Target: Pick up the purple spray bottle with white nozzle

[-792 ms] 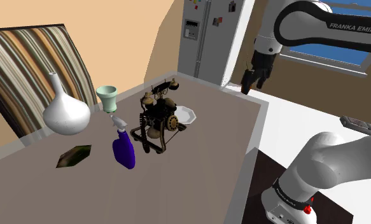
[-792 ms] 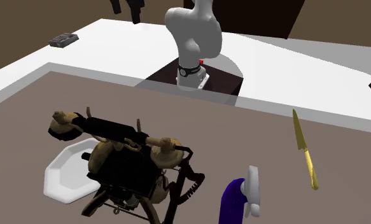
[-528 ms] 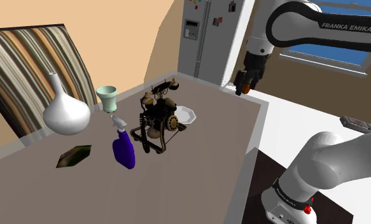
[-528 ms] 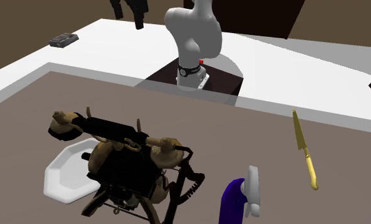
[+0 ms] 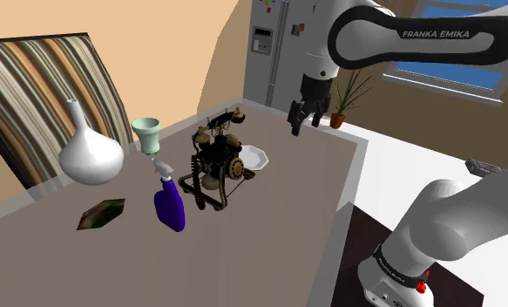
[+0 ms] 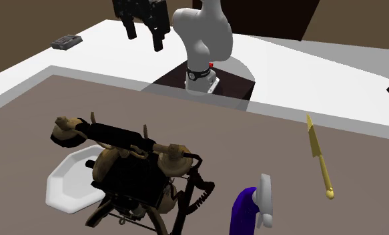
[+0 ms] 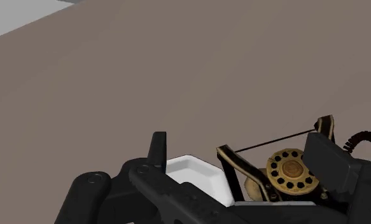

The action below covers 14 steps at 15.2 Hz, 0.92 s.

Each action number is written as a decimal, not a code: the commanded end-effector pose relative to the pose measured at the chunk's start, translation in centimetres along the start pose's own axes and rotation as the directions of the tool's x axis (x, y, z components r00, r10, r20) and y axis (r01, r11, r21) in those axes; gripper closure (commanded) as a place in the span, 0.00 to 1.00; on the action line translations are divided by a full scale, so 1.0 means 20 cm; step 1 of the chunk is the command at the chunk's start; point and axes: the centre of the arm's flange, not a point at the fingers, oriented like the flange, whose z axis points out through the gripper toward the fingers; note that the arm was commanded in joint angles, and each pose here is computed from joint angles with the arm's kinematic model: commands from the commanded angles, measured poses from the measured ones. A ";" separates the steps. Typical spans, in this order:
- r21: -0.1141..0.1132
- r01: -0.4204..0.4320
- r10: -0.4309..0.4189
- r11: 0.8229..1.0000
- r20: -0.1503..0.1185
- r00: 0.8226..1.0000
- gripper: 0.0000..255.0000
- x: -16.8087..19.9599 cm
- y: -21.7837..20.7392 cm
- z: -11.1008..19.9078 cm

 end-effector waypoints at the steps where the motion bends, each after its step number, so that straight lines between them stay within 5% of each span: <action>1: 0.006 0.016 -0.016 1.000 0.000 1.000 0.00 0.04 -0.13 0.02; 14: 0.043 0.121 -0.121 0.992 0.001 0.993 0.00 0.35 -0.91 0.09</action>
